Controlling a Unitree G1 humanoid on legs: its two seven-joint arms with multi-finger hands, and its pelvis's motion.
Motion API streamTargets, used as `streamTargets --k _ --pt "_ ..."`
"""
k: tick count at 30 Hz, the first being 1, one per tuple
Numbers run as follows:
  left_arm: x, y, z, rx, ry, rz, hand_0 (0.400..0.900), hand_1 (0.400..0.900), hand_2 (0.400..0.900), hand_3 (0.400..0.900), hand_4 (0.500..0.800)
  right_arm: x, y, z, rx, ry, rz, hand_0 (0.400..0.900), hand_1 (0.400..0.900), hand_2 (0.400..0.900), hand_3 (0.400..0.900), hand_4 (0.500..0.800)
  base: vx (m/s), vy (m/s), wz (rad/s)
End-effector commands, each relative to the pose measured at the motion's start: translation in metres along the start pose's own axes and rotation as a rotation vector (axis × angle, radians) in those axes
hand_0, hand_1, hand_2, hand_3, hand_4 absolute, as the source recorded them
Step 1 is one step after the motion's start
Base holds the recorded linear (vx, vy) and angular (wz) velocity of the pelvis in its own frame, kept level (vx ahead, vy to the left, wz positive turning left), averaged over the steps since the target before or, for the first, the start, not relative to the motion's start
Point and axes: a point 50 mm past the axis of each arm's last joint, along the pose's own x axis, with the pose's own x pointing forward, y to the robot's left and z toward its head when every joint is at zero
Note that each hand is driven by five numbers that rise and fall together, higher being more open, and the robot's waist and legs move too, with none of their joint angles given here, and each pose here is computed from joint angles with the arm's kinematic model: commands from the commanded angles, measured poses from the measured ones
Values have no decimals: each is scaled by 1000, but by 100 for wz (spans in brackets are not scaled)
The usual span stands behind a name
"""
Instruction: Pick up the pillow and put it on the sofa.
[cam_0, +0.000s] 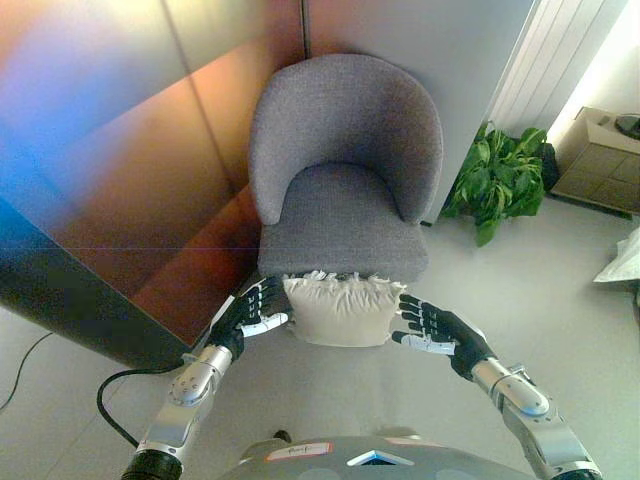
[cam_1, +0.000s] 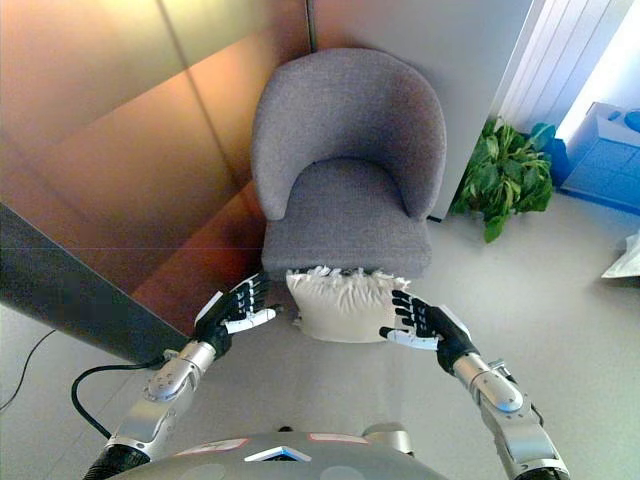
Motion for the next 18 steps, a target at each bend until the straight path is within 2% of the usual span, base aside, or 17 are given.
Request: streamTargets --k 1,12,18 --pt "11 12 40 45 -186 16 900 900 900 900 800 7 -6 41 -16 -229 -20 900 900 900 900 800 -19 -83 4" --pt "10 11 47 -10 -221 10 900 900 900 900 800 3 -21 53 -25 -280 -85 900 900 900 900 800 -19 -150 0" --pt "11 11 53 -48 -253 26 900 900 900 900 800 6 -26 60 -38 -307 -121 900 900 900 900 800 67 -7 -7"
